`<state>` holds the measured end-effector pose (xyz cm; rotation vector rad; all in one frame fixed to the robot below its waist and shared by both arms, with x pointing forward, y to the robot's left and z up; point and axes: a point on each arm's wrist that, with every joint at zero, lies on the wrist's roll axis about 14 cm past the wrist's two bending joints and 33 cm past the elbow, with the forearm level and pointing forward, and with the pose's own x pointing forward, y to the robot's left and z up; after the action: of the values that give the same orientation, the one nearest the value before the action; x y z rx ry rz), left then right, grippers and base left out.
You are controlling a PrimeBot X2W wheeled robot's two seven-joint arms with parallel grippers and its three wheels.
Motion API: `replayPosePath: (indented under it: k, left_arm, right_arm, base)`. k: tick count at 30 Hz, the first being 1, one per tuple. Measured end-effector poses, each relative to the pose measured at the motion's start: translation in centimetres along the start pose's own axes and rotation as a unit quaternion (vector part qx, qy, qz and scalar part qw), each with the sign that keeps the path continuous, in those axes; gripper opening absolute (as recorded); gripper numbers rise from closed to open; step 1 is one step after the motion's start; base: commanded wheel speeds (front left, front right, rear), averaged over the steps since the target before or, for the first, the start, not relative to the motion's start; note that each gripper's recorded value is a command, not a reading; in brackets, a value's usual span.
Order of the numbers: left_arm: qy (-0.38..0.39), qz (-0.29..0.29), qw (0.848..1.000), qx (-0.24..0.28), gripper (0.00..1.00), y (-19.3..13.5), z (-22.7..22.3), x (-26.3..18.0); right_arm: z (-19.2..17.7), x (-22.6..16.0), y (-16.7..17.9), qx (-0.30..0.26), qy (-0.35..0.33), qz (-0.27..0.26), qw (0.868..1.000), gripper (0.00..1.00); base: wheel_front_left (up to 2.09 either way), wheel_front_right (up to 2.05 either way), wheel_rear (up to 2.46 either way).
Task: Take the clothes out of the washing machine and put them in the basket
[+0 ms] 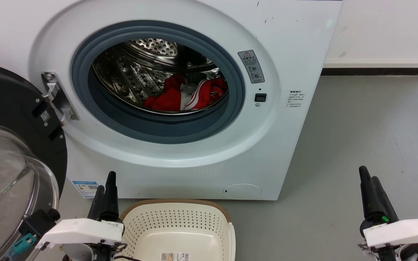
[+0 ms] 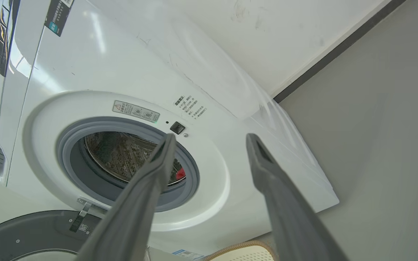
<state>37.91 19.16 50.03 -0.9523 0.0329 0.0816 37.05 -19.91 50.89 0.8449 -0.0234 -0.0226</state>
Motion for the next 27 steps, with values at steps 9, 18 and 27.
replayPosePath:
  k: [9, 18, 27]
  left_arm:
    - [-0.009, 0.002, 0.998, 0.068, 1.0, -0.1, 0.0, -0.2]
    - [-0.022, 0.002, 0.991, 0.13, 1.0, -0.4, 0.2, -0.4]
    - [-0.031, 0.002, 0.982, 0.185, 1.0, -0.3, 0.3, -0.8]
  right_arm:
    - [0.1, -0.3, 0.7, -0.077, -0.006, 0.014, 0.997, 1.0]
    - [0.2, -0.5, 1.3, -0.149, -0.012, 0.026, 0.988, 1.0]
    - [0.1, -0.8, 1.7, -0.209, -0.015, 0.035, 0.977, 1.0]
  base:
    - [0.0, 0.0, 0.0]
    - [0.0, 0.0, 0.0]
    - [0.0, 0.0, 0.0]
